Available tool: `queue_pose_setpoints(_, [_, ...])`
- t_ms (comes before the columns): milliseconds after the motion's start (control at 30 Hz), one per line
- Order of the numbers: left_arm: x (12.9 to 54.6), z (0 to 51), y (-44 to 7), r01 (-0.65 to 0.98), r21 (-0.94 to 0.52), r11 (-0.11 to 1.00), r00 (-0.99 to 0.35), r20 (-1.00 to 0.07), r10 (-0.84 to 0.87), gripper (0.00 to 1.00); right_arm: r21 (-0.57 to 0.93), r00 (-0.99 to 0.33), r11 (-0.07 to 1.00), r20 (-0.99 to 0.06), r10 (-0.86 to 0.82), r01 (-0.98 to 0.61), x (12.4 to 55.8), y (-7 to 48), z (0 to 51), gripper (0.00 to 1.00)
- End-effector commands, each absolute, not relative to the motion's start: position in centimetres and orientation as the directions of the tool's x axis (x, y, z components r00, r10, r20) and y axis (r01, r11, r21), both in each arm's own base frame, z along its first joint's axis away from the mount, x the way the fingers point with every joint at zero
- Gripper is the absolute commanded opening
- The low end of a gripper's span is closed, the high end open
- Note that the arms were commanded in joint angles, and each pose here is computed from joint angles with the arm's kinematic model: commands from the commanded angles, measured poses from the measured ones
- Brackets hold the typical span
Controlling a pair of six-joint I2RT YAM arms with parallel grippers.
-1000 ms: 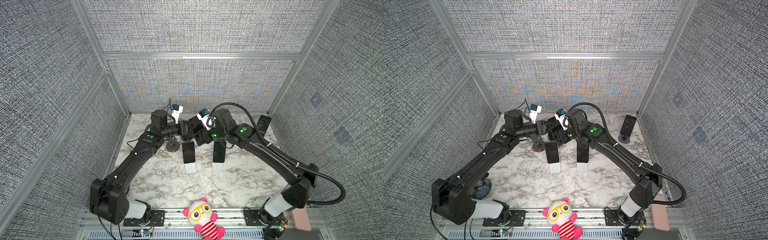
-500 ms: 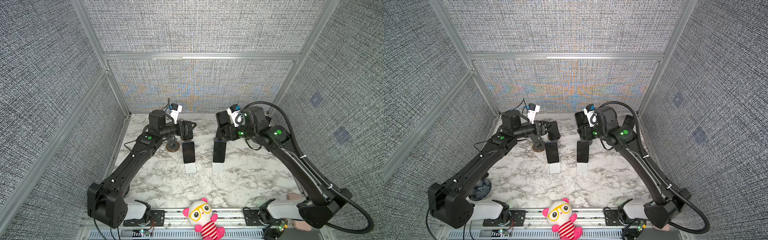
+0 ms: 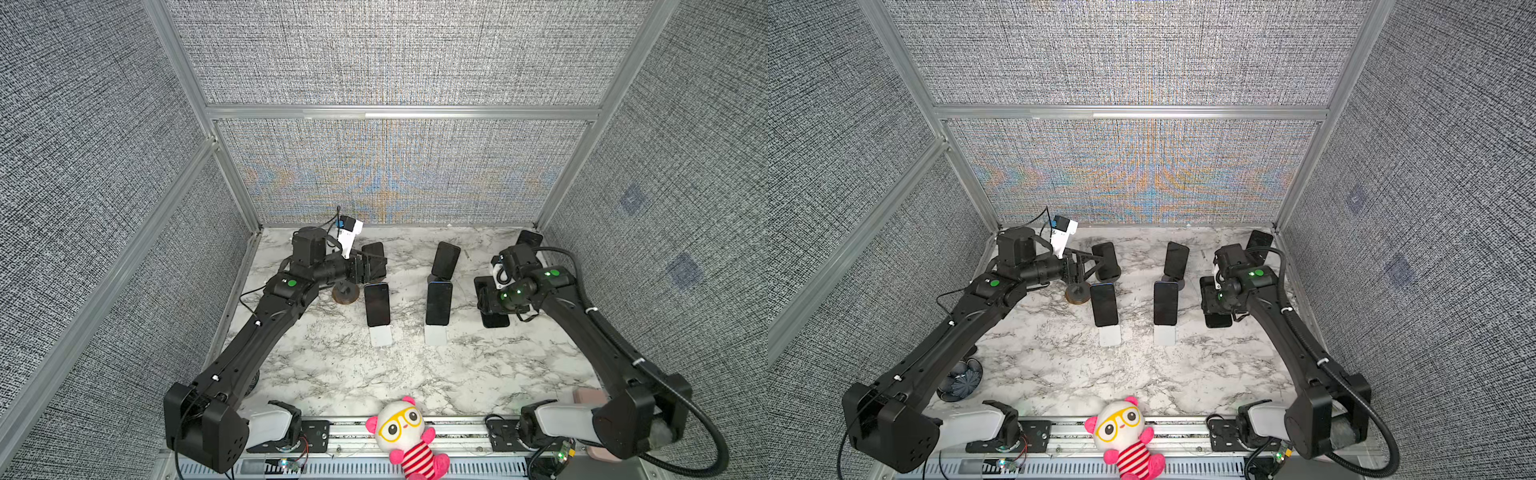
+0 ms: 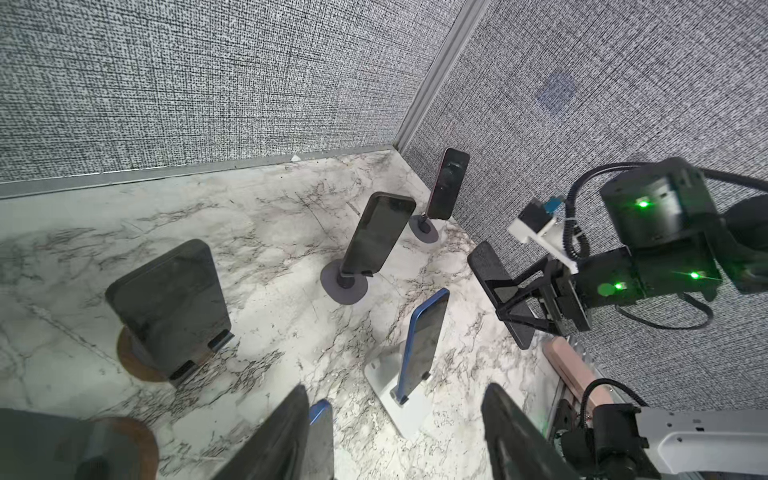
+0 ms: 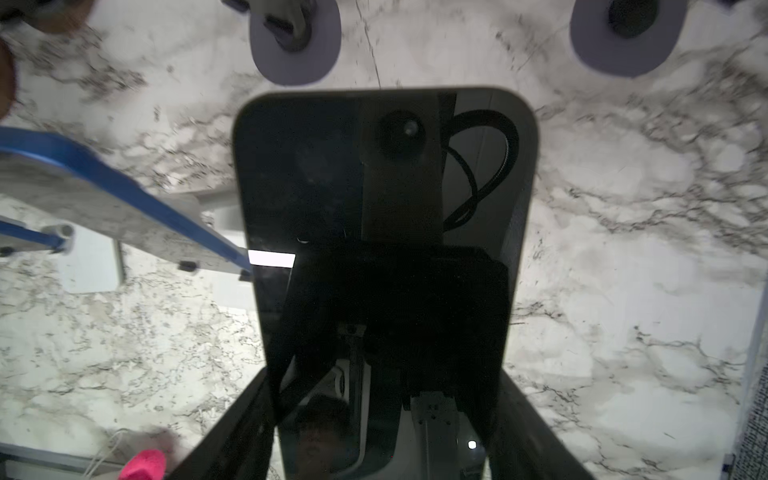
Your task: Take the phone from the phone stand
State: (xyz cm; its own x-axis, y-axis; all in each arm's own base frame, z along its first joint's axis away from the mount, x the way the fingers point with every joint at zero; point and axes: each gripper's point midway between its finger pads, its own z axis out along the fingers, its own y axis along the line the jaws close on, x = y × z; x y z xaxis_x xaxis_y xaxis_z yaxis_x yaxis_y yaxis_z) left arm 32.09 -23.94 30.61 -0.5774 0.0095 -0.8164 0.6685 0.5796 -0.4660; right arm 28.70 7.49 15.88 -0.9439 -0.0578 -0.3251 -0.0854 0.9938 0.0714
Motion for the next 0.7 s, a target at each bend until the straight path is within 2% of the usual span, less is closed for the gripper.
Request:
queue_pose_setpoints(0, [31.7,29.8,-23.7,0.676,-0.445,0.588,-0.574,-0.818,0.041,0.67,0.082,-0.949,0.991,-0.305,-0.074,-0.103,30.1,8.1,14.0,0.24])
queue_pose_setpoints(167, [31.8,28.3,-23.4,0.65,-0.452,0.611,-0.601,-0.798,0.048,0.68,0.085,-0.968,0.991,-0.237,-0.077,-0.099,31.1,8.6,9.9,0.24])
queue_pose_setpoints(667, [32.7,24.4,-22.7,0.593,-0.454,0.665,-0.655,-0.753,0.07,0.78,0.111,-0.977,0.989,-0.203,-0.07,-0.095,34.3,10.3,4.7,0.27])
